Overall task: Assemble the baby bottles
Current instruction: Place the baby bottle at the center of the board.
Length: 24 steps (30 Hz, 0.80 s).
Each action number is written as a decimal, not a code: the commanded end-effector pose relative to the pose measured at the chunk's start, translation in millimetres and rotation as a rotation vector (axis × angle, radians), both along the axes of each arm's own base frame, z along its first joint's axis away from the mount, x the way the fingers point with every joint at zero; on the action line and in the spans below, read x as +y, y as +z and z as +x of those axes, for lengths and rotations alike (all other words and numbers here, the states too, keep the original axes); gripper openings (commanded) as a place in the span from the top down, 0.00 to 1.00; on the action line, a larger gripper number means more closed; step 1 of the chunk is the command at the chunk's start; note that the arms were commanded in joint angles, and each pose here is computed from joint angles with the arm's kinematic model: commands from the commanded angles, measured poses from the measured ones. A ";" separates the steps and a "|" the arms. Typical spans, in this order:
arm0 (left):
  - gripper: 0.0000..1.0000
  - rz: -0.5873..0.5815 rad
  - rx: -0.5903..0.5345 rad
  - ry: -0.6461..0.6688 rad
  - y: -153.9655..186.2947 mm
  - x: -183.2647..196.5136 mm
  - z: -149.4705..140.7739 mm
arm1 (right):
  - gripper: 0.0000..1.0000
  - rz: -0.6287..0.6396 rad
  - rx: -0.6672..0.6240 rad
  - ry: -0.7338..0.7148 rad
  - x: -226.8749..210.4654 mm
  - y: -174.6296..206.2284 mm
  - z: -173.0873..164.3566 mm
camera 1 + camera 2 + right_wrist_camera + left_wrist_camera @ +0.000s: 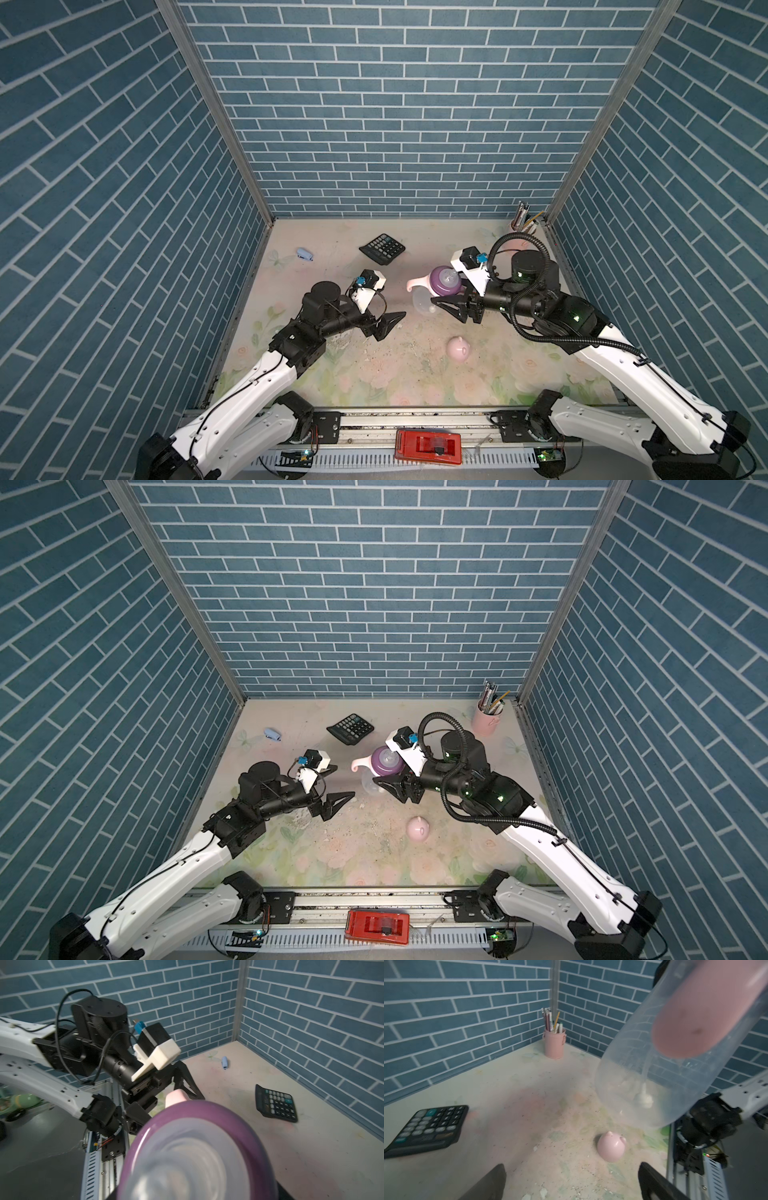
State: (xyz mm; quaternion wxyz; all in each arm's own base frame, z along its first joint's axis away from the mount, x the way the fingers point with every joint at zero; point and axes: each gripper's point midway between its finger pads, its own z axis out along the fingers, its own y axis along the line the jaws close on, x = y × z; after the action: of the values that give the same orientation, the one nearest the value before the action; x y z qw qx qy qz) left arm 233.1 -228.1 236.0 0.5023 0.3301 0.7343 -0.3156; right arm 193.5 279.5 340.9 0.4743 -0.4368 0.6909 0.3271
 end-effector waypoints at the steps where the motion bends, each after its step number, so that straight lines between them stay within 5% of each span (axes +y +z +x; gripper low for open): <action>1: 0.01 0.029 -0.027 0.206 -8.4 31.2 16.6 | 0.65 -0.118 -0.076 -0.198 -14.5 -27.5 41.2; 8: 0.00 0.015 -0.103 0.357 1.0 62.9 15.9 | 0.69 -0.140 -0.107 -0.353 -6.2 -73.4 89.7; 24: 0.00 0.055 -0.109 0.463 -0.6 86.1 14.9 | 0.67 -0.088 0.033 -0.386 25.7 -153.9 131.0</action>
State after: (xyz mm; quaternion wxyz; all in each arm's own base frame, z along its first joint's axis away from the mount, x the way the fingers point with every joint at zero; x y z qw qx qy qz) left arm 246.2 -149.3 243.8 0.5982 0.1933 0.7587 -0.1708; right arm 314.5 298.0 171.0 0.4684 -0.3372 0.7965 0.1801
